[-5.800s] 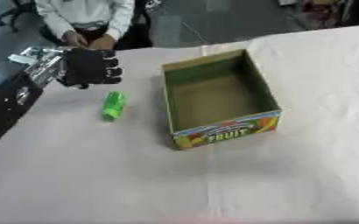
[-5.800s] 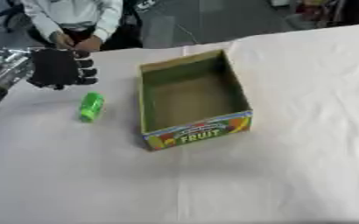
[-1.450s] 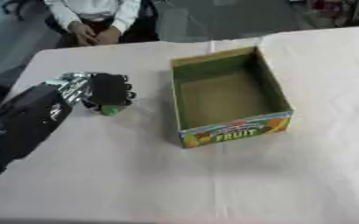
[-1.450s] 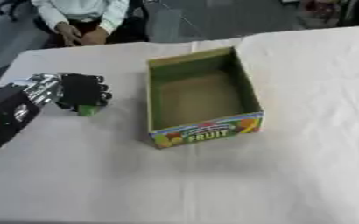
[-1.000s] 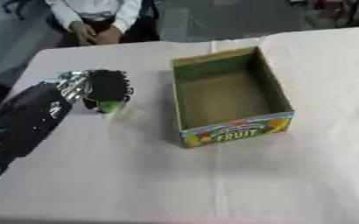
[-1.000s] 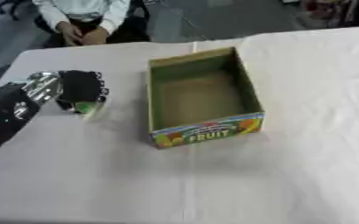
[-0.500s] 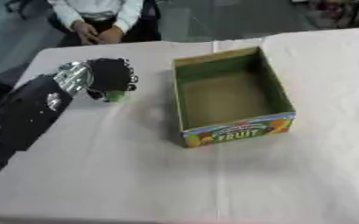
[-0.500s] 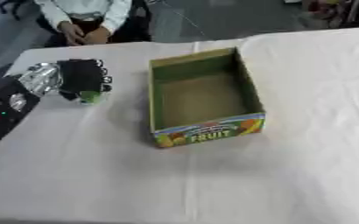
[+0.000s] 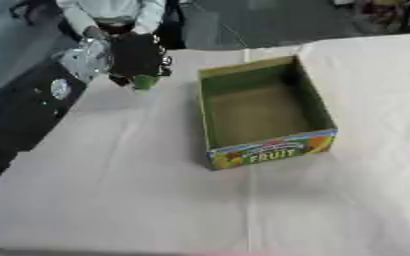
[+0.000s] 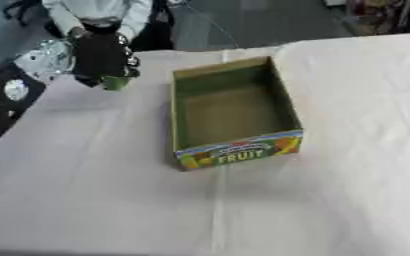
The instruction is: Pick up objects on the table and place them in the box.
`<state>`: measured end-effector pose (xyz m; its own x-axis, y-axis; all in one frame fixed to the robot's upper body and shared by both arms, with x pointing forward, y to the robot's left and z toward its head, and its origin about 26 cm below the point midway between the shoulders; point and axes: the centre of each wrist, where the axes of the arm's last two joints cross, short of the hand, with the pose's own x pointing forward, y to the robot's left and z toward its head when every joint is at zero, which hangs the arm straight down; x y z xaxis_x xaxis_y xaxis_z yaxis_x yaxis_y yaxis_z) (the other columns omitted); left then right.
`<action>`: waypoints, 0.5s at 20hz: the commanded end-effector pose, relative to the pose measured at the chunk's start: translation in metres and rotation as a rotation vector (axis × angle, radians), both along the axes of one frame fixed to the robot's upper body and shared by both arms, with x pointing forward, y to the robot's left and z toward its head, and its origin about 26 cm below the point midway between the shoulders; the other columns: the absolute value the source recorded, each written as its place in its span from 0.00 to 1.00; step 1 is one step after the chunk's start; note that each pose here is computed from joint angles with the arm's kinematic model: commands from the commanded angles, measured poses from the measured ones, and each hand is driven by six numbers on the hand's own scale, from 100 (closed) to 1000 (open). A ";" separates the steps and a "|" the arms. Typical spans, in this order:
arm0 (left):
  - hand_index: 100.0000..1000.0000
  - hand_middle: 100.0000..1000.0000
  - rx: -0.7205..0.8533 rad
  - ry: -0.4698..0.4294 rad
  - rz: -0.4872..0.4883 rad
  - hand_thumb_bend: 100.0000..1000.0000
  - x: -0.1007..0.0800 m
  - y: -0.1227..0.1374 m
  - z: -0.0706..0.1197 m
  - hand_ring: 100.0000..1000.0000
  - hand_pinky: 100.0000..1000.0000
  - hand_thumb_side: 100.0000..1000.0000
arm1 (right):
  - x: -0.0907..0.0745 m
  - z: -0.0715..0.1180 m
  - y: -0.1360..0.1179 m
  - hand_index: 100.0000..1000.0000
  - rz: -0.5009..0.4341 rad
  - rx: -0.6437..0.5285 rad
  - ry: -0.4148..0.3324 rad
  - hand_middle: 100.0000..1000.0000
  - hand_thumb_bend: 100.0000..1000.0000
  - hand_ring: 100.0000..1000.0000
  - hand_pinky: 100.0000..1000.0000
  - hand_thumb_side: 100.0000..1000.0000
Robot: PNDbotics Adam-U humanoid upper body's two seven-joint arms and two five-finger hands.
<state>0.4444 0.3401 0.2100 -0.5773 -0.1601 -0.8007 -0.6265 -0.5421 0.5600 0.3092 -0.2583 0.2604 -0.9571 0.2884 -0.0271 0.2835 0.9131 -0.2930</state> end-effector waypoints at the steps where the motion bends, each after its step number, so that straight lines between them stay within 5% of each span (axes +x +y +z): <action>1: 0.39 0.14 -0.073 0.110 -0.276 0.64 0.003 -0.022 0.021 0.00 0.00 0.05 | -0.002 0.009 0.000 0.62 0.006 -0.020 -0.029 0.49 0.00 0.40 0.31 0.65; 10: 0.39 0.15 -0.086 0.083 -0.438 0.64 0.015 -0.095 0.032 0.00 0.00 0.06 | -0.002 0.012 0.005 0.62 0.034 -0.014 -0.035 0.49 0.00 0.41 0.32 0.65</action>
